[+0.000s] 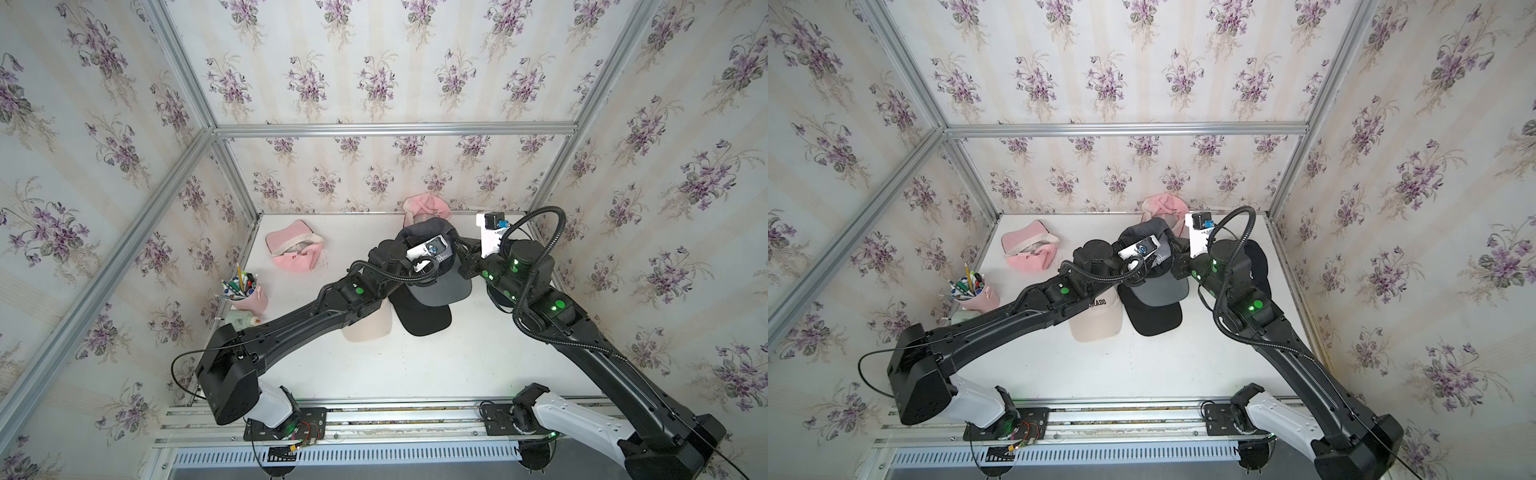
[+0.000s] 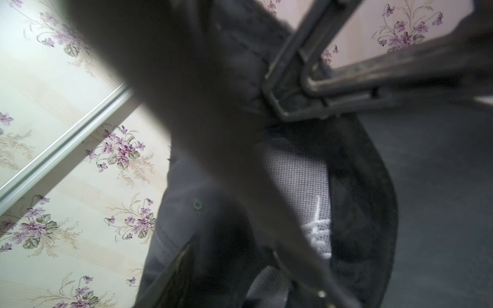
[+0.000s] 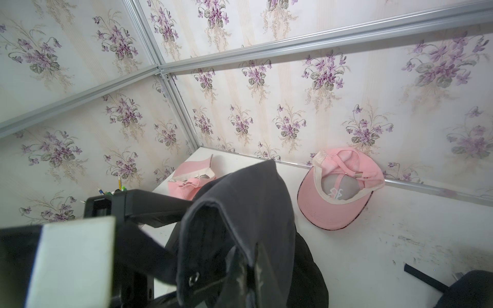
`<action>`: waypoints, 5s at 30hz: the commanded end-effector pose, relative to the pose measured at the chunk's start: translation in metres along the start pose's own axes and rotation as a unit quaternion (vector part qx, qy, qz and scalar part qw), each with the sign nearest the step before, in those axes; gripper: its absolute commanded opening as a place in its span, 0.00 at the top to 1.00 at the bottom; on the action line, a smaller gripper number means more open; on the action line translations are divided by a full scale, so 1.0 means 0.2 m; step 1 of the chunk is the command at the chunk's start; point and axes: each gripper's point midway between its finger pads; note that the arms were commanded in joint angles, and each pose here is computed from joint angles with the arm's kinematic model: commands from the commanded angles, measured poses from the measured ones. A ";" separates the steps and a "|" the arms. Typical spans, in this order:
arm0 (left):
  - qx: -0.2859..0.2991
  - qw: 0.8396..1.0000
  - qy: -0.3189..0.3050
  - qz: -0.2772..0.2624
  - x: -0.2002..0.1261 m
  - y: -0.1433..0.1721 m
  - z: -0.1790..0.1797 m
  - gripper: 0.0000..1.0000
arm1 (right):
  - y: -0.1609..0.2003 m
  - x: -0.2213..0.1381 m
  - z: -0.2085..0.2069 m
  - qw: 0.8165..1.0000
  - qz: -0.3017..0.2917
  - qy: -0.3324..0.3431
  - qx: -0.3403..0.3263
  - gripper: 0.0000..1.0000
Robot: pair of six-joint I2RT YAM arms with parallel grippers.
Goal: Open the adjustable buckle of the baseball cap
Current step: Pick up the baseball cap from the center of the board, then open the adjustable buckle on the baseball cap.
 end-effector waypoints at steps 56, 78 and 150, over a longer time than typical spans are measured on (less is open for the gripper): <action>-0.050 0.995 0.076 -0.044 -0.16 -0.37 0.01 1.00 | -0.08 -0.03 0.16 0.987 -0.071 -0.091 -0.109 0.96; -0.117 0.979 0.158 -0.059 -0.31 -0.44 -0.07 0.60 | -0.10 -0.08 0.12 0.990 -0.082 -0.067 -0.093 1.00; -0.193 0.981 0.036 0.000 -0.16 -0.32 0.20 1.00 | -0.05 0.06 -0.01 0.998 -0.046 0.009 -0.041 1.00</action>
Point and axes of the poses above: each gripper's point midway between its finger pads, its own x axis out along the fingers, its own z axis along the line the jaws close on, y = z × x, and after that the axes turned 5 degrees about -x, right-handed
